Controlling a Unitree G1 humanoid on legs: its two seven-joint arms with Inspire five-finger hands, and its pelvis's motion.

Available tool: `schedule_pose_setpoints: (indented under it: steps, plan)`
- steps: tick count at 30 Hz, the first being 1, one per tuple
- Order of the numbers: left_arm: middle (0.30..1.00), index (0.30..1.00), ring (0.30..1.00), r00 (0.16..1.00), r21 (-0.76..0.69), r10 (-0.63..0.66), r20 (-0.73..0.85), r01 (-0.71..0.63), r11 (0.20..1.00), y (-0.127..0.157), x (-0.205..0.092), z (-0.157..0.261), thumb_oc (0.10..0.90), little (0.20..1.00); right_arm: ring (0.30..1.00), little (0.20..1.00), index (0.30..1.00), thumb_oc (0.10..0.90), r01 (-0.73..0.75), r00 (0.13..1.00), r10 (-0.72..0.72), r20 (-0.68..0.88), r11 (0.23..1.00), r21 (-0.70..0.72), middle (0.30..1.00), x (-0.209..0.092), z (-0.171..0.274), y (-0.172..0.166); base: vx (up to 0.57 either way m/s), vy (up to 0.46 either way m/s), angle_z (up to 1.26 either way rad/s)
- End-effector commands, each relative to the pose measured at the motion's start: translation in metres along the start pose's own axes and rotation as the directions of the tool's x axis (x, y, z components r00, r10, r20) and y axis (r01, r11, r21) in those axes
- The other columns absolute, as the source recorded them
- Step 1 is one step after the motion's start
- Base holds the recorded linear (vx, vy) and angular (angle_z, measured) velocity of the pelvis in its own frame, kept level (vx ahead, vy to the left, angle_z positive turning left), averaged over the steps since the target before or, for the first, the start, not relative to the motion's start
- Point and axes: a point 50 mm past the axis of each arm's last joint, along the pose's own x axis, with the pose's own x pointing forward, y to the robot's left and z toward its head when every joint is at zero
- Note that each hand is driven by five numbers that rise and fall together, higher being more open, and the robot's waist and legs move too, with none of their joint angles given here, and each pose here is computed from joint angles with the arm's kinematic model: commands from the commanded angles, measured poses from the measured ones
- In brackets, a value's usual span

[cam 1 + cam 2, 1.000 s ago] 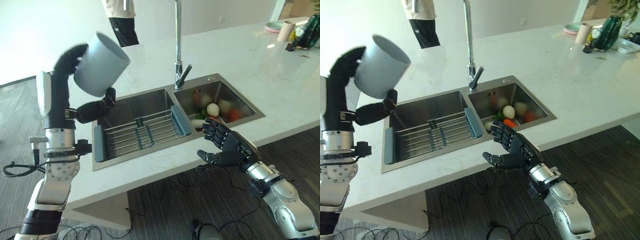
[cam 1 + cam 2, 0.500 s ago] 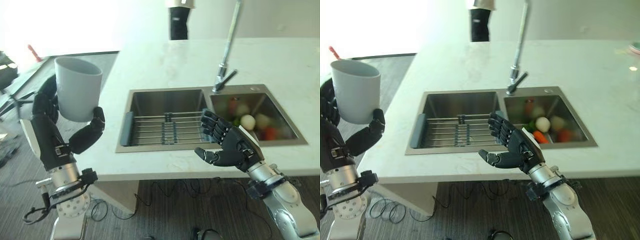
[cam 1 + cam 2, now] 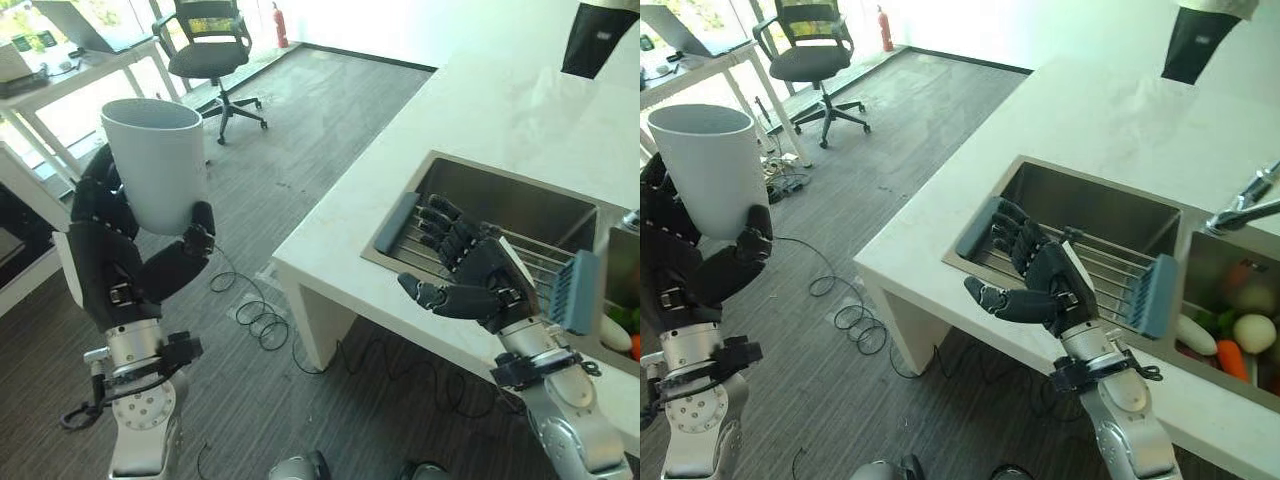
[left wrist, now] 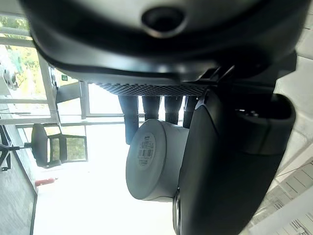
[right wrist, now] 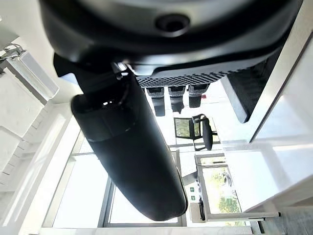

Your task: Place the dishes in the dishwasher.

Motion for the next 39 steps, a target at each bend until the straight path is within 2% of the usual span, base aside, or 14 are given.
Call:
schedule_pose_setpoints:
  steps: [1, 11, 16, 21, 28, 31, 34, 39]
  plan:
    - [0.3, 0.3, 0.3, 0.956, -0.03, -0.023, 0.293, 0.033, 0.999, 0.0, 0.026, 0.048, 0.4, 0.3, 0.9, 0.9, 0.9, 0.8, -0.003, 0.957, 0.024, 0.29, 0.998, -0.07, 0.9, 0.009, 0.045, 0.004, 0.07, 0.201, 0.18]
    - [0.3, 0.3, 0.3, 0.941, -0.059, -0.073, 0.33, 0.098, 0.993, -0.015, 0.034, 0.052, 0.4, 0.3, 0.9, 0.9, 0.9, 0.8, 0.075, 0.935, -0.057, 0.349, 0.997, -0.036, 0.9, 0.014, 0.049, 0.007, 0.05, 0.17, 0.42]
    - [0.3, 0.3, 0.3, 0.936, -0.121, -0.107, 0.337, 0.156, 0.98, -0.025, 0.03, 0.049, 0.4, 0.3, 0.9, 0.9, 0.9, 0.8, 0.146, 0.928, -0.127, 0.351, 0.989, -0.028, 0.9, -0.002, 0.05, -0.009, 0.06, -0.087, 1.37]
    - [0.3, 0.3, 0.3, 0.931, -0.131, -0.108, 0.348, 0.162, 0.978, -0.036, 0.028, 0.053, 0.4, 0.3, 0.9, 0.9, 0.9, 0.8, 0.135, 0.929, -0.118, 0.351, 0.99, -0.025, 0.9, 0.002, 0.051, -0.006, 0.04, -0.154, 0.87]
    - [0.3, 0.3, 0.3, 0.943, -0.113, -0.063, 0.326, 0.105, 0.988, -0.023, 0.018, 0.057, 0.4, 0.3, 0.9, 0.9, 0.9, 0.8, 0.092, 0.946, -0.08, 0.313, 0.996, -0.022, 0.9, 0.01, 0.048, 0.001, -0.01, -0.261, 0.62]
    - [0.3, 0.3, 0.3, 0.943, -0.147, -0.067, 0.325, 0.121, 0.982, -0.023, 0.02, 0.059, 0.4, 0.3, 0.9, 0.9, 0.9, 0.8, 0.117, 0.945, -0.097, 0.311, 0.992, -0.047, 0.9, 0.007, 0.049, -0.001, -0.1, -0.12, 0.89]
    - [0.3, 0.3, 0.3, 0.933, -0.189, -0.089, 0.349, 0.163, 0.968, -0.03, 0.025, 0.058, 0.4, 0.3, 0.9, 0.9, 0.9, 0.8, 0.168, 0.931, -0.133, 0.339, 0.983, -0.076, 0.9, 0.003, 0.055, -0.01, -0.15, 0.016, 1.48]
    - [0.3, 0.3, 0.3, 0.921, -0.22, -0.039, 0.387, 0.134, 0.966, -0.024, 0.023, 0.063, 0.4, 0.3, 0.9, 0.9, 0.9, 0.8, 0.165, 0.92, -0.115, 0.374, 0.981, -0.104, 0.9, 0.009, 0.061, -0.017, -0.14, 0.21, 0.81]
